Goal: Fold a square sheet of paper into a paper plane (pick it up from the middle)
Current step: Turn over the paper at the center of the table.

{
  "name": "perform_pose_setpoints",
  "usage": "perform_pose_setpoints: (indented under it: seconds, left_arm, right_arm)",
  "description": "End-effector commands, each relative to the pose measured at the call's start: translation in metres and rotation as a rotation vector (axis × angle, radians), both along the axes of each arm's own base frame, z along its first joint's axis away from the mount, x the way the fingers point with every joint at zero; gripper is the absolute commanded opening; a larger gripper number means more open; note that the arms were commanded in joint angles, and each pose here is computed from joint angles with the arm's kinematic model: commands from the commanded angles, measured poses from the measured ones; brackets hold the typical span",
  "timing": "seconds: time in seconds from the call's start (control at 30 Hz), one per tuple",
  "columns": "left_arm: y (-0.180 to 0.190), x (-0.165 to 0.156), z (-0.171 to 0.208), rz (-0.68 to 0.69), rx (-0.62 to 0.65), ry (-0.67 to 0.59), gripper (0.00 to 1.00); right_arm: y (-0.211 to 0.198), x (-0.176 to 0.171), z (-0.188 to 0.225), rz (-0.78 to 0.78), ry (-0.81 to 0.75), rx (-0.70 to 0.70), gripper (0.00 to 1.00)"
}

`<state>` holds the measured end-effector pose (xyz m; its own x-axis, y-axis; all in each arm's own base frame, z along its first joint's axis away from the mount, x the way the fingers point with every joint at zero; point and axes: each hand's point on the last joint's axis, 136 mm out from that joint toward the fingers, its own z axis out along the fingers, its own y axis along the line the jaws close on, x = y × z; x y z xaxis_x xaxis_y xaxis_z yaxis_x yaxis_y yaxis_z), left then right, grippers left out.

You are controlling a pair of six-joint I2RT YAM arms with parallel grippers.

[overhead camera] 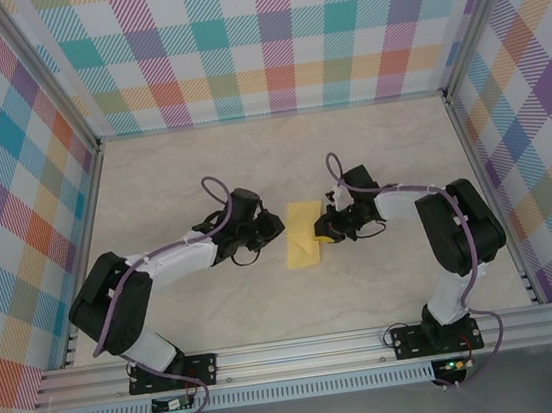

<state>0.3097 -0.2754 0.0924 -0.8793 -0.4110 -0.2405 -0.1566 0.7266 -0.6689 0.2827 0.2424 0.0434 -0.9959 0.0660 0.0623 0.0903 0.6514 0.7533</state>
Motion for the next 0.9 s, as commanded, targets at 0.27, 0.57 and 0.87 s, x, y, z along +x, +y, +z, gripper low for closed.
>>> perform_pose_setpoints:
  seconds: [0.27, 0.57, 0.87]
  left_arm:
    - [0.083, -0.009, 0.01, 0.232, 0.123, -0.048, 0.22]
    - [0.14, -0.024, 0.017, 0.419, 0.194, -0.074, 0.25]
    - [0.169, -0.04, 0.018, 0.507, 0.239, -0.062, 0.27]
  right_arm:
    - [-0.04, 0.007, 0.064, 0.068, -0.188, -0.352, 0.07]
    - [-0.128, -0.002, 0.097, 0.119, -0.21, -1.13, 0.05]
    - [-0.07, -0.009, 0.066, 0.258, -0.182, -1.224, 0.09]
